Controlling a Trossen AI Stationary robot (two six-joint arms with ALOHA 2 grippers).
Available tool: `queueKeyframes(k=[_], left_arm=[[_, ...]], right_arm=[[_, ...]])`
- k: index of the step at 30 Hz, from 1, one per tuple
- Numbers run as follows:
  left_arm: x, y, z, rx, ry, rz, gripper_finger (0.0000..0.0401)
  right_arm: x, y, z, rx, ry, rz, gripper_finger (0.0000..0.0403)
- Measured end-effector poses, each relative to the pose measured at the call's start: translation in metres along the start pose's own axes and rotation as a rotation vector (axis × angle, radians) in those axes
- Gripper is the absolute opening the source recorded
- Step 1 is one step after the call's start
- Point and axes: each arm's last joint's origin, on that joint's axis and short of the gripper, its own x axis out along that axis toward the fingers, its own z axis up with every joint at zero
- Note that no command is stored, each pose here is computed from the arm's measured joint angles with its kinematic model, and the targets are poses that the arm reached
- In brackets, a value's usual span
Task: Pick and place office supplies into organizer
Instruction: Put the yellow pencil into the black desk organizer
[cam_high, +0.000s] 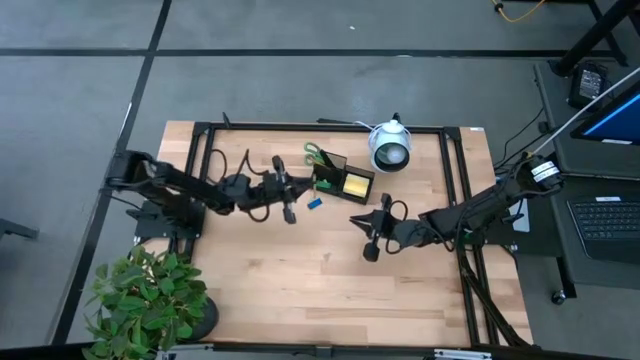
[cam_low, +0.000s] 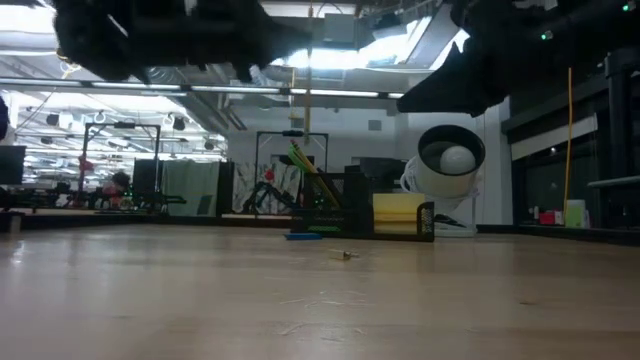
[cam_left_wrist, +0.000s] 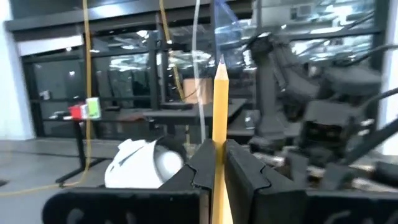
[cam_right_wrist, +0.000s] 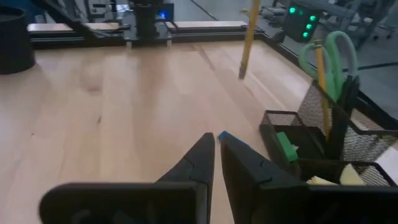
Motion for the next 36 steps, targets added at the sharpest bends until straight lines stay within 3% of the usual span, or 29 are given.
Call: queueKeyframes(k=[9, 16, 24, 36], left_arm=[[0.048, 0.018, -0.027, 0.091, 0.012, 0.097, 0.0017], [0.078, 0.035, -0.031, 0.11, -0.089, 0.172, 0.0017], [0.082, 0.052, -0.047, 0.081, -0.098, 0.229, 0.0017], [0.082, 0.066, -0.072, 0.041, -0.061, 0.276, 0.0017]], right_arm=[[0.006, -0.008, 0.001, 0.033, 0.005, -0.038, 0.0035], [0.006, -0.009, 0.001, 0.056, 0.006, -0.039, 0.0035], [0.006, -0.01, -0.006, 0.118, 0.061, -0.051, 0.0035], [0.006, -0.01, -0.006, 0.116, 0.062, -0.051, 0.0035]])
